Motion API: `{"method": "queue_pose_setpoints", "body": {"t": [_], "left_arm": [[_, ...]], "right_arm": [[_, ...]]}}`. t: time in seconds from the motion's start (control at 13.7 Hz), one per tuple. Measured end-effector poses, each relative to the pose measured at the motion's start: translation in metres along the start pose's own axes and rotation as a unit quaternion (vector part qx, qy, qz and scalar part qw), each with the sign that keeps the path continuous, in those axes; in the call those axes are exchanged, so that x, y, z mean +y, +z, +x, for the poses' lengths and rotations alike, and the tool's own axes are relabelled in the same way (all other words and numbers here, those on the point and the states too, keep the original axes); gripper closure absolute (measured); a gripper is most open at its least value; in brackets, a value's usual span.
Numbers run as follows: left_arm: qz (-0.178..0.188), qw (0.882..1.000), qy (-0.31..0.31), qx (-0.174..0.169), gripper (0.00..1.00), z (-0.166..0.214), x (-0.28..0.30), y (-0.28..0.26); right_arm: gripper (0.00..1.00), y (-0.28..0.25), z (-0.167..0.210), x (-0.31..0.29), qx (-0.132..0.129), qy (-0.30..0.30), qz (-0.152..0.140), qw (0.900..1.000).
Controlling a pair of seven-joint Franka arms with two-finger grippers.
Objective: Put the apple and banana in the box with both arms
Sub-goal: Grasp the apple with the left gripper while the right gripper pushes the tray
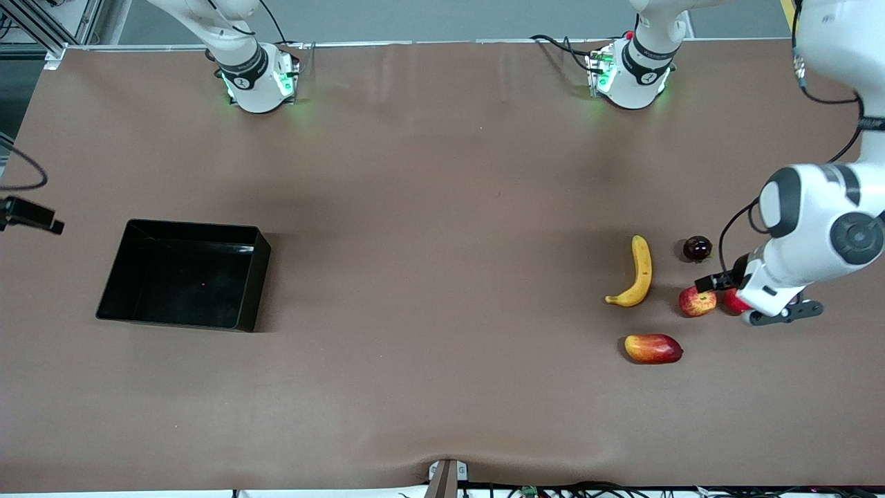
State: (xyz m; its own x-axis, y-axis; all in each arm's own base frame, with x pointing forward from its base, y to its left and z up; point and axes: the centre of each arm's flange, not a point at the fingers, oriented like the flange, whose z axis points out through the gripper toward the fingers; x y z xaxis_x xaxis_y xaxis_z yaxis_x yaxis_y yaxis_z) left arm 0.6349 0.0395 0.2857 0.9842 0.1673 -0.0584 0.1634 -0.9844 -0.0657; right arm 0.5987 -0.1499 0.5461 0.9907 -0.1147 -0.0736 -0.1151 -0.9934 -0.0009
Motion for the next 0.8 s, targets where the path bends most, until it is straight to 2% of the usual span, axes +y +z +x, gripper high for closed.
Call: {"method": "queue_pose_setpoints", "body": {"t": [0.22, 0.44, 0.58, 0.66, 0.73, 0.8], "left_arm": [[0.002, 1.0, 0.006, -0.006, 0.0, 0.008, -0.005, 0.038], [0.001, 1.0, 0.011, -0.015, 0.0, 0.015, -0.006, 0.057], [0.0, 1.0, 0.011, -0.018, 0.01, 0.018, -0.004, 0.067], [-0.001, 1.0, 0.011, -0.018, 0.04, 0.02, -0.004, 0.071], [-0.002, 1.0, 0.012, -0.018, 0.11, 0.021, -0.003, 0.077], [-0.003, 1.0, 0.012, -0.018, 0.11, 0.022, -0.002, 0.081]], "right_arm": [[0.0, 0.052, 0.018, 0.023, -0.037, 0.015, 0.007, 0.999], [0.0, 0.118, 0.041, 0.047, -0.057, 0.029, 0.012, 0.998], [0.0, 0.171, 0.051, 0.073, -0.076, 0.011, 0.021, 0.997], [0.0, 0.195, 0.053, 0.085, -0.08, 0.004, 0.025, 0.997], [0.0, 0.213, 0.055, 0.092, -0.078, 0.002, 0.026, 0.997], [0.0, 0.229, 0.056, 0.096, -0.073, 0.003, 0.025, 0.997]]}}
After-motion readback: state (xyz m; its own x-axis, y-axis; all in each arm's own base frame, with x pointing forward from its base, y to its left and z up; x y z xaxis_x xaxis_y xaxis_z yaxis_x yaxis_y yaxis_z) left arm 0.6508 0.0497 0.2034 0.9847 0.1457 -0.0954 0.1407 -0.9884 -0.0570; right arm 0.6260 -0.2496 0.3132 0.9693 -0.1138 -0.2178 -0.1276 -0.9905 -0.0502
